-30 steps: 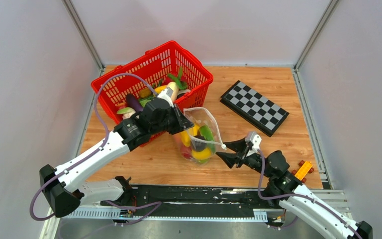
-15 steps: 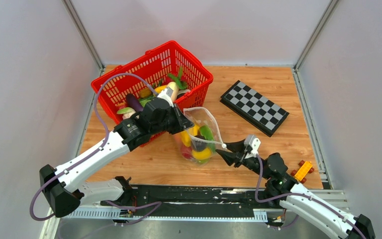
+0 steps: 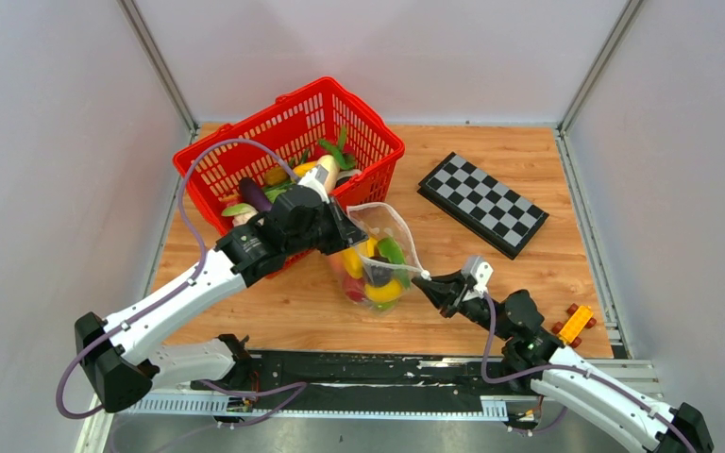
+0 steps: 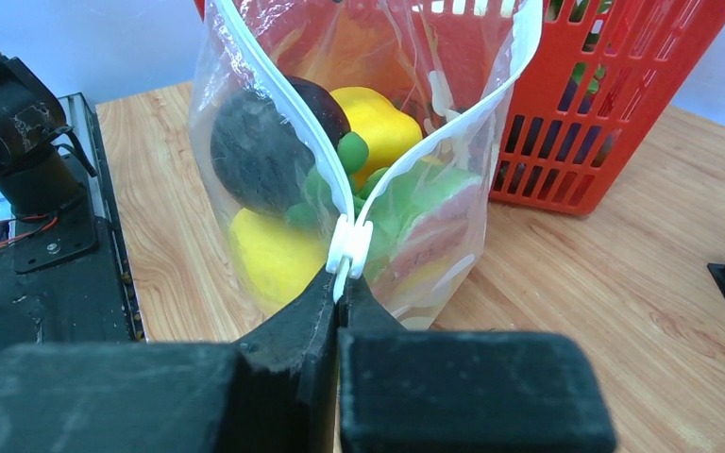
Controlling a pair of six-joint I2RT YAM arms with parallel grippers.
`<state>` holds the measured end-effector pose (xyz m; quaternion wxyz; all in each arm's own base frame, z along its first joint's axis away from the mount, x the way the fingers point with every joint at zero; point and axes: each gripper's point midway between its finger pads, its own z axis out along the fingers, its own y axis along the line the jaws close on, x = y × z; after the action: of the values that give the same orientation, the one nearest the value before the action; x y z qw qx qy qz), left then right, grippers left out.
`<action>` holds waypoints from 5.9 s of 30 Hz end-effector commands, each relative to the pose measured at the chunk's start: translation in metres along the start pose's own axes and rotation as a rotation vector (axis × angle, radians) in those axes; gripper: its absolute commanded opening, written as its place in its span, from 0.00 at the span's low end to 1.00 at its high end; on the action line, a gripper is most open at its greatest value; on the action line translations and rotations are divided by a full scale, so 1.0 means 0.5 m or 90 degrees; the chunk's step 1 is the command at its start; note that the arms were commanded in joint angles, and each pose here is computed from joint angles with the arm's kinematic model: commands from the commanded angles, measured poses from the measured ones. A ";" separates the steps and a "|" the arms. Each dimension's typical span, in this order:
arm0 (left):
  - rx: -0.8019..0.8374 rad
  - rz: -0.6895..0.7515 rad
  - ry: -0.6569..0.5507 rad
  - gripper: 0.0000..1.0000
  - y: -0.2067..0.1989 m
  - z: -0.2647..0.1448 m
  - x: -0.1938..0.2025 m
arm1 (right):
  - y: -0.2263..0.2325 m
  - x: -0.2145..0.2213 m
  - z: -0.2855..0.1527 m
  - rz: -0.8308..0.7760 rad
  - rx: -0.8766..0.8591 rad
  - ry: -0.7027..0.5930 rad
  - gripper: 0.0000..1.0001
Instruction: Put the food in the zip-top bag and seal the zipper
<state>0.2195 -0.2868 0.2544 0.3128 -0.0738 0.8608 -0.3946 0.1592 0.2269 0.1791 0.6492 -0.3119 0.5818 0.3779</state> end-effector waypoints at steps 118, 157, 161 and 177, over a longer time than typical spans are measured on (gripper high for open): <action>0.518 0.769 0.237 0.47 -0.227 -0.074 0.173 | 0.082 -0.215 0.019 -0.181 -0.292 0.099 0.00; 0.438 0.770 0.261 0.00 -0.165 -0.083 0.173 | 0.050 -0.207 0.014 -0.171 -0.208 0.090 0.00; 0.412 0.779 0.255 0.00 -0.150 -0.082 0.167 | 0.047 -0.211 0.014 -0.172 -0.199 0.082 0.00; 0.335 0.786 0.222 0.00 -0.111 -0.092 0.126 | 0.049 -0.205 -0.008 -0.165 -0.186 0.084 0.00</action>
<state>0.1310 -0.3411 0.2814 0.3317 0.5826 0.6436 -0.3691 0.1333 0.2266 0.2692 0.5861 -0.5080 0.5243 0.3514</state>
